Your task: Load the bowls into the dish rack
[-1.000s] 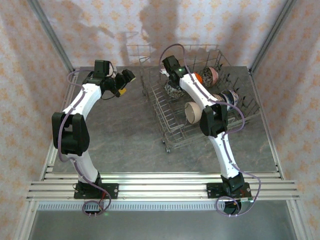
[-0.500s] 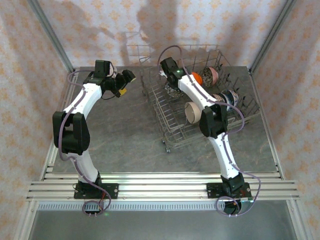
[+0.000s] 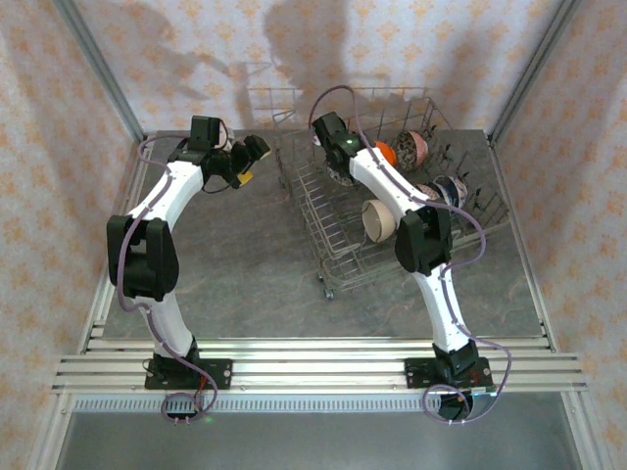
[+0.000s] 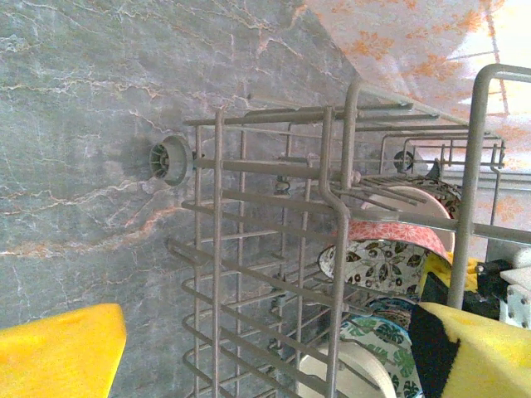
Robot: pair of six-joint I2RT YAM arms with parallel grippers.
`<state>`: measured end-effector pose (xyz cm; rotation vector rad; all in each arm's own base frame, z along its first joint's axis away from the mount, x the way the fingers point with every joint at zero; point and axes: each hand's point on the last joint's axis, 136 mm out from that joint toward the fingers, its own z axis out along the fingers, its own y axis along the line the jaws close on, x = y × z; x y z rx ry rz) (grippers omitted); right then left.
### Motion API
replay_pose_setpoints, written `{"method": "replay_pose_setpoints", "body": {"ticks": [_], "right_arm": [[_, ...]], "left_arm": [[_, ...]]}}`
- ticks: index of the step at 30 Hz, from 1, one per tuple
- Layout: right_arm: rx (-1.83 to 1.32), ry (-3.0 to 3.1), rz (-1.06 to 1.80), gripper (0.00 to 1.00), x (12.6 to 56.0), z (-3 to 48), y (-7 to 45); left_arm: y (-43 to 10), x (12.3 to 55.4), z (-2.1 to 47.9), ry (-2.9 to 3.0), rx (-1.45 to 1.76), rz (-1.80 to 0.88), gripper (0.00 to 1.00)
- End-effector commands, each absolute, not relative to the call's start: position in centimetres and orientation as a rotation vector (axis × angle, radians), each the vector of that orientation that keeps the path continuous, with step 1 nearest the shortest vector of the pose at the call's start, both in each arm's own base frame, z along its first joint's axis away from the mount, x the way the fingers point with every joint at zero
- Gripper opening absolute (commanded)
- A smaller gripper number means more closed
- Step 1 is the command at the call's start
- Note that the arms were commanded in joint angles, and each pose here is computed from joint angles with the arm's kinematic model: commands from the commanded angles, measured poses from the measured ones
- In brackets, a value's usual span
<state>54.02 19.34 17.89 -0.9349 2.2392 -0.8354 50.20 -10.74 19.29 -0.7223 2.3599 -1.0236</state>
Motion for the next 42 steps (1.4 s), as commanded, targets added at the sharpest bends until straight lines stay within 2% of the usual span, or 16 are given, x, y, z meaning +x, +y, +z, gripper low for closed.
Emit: {"method": "replay_pose_setpoints", "body": {"ticks": [1, 9, 17, 23, 32, 42], "right_arm": [[-0.729, 2.112, -0.790, 0.00, 53.3, 25.7, 20.1], [-0.471, 2.091, -0.792, 0.00, 53.0, 28.2, 19.0], [-0.387, 2.031, -0.846, 0.00, 52.8, 29.5, 19.5], [-0.205, 2.023, -0.841, 0.00, 51.7, 31.7, 17.9], [0.108, 2.020, -0.912, 0.00, 49.5, 30.4, 15.1], [0.220, 2.034, -0.888, 0.00, 48.8, 27.6, 15.2]], "left_arm": [[-11.5, 50.8, 20.2, 2.347, -0.681, -1.059, 0.89], [-11.6, 50.4, 20.0, 2.355, -0.678, -1.059, 0.89], [-11.9, 50.2, 20.1, 2.360, -0.668, -1.064, 0.89], [-11.7, 49.9, 19.8, 2.363, -0.677, -1.057, 0.89], [-12.4, 49.8, 19.9, 2.366, -0.669, -1.064, 0.89], [-13.0, 49.6, 19.7, 2.382, -0.660, -1.063, 0.89]]}}
